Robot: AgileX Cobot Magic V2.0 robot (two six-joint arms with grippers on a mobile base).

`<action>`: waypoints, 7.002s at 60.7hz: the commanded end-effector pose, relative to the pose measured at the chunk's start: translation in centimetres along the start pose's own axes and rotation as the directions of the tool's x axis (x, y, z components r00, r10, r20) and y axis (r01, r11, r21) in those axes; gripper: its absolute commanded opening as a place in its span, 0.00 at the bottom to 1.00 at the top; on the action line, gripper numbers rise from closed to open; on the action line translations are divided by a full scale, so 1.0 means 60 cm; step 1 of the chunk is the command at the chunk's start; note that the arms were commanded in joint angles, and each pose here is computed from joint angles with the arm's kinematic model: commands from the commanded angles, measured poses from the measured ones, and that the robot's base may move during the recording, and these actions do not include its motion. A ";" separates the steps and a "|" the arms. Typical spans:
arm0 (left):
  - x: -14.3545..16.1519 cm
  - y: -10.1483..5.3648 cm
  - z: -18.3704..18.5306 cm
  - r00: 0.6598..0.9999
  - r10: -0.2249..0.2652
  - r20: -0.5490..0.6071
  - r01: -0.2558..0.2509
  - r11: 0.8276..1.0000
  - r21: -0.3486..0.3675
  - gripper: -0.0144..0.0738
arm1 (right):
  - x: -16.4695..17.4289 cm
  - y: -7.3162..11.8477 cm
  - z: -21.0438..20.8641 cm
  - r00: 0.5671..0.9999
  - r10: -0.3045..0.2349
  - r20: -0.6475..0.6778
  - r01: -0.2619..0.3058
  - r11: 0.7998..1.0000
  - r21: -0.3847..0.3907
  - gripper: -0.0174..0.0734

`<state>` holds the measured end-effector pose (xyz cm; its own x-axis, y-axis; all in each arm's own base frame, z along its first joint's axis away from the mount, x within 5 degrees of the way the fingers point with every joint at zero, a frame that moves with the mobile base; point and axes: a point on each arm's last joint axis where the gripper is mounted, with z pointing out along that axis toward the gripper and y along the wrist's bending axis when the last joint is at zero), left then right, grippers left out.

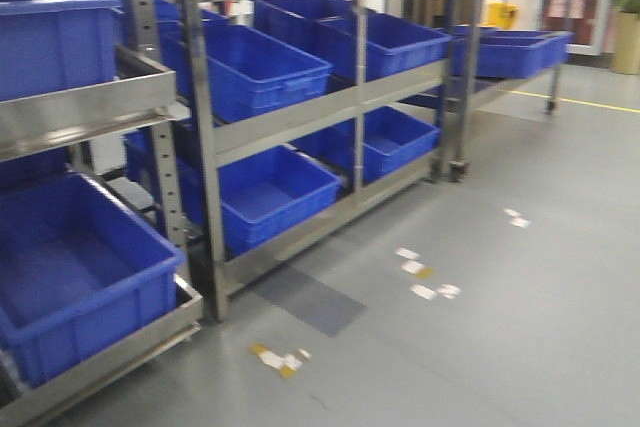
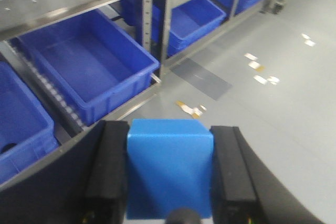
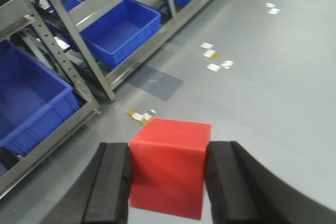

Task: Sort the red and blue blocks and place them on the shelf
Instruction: 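Drive the base across the floor up to the blue bin shelf, then lower the blue cube and red cube into two adjacent blue bins, then open both grippers to release the cubes inside the bins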

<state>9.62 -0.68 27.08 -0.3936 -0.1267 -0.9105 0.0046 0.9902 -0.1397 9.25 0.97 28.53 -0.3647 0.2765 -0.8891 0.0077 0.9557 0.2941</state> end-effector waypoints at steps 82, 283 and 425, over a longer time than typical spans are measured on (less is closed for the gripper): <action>-0.028 -0.005 -0.005 0.994 0.001 0.110 -0.003 1.000 0.021 0.30 | -0.026 0.006 -0.006 0.994 -0.011 0.111 0.013 1.000 -0.019 0.25; -0.043 -0.008 -0.009 0.984 -0.004 0.180 -0.004 0.999 0.040 0.30 | -0.029 0.007 -0.007 0.992 -0.010 0.127 0.013 1.000 -0.023 0.25; -0.198 -0.089 0.197 0.998 0.053 0.020 -0.055 0.992 0.117 0.30 | -0.189 0.048 0.215 0.998 -0.065 0.012 0.065 0.998 0.022 0.26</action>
<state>24.98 -4.89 31.61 -0.4948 -0.0575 -0.8671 0.1001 0.9874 -0.1226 25.23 1.97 32.32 -0.4829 0.2221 -0.8470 0.0383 0.9717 0.2329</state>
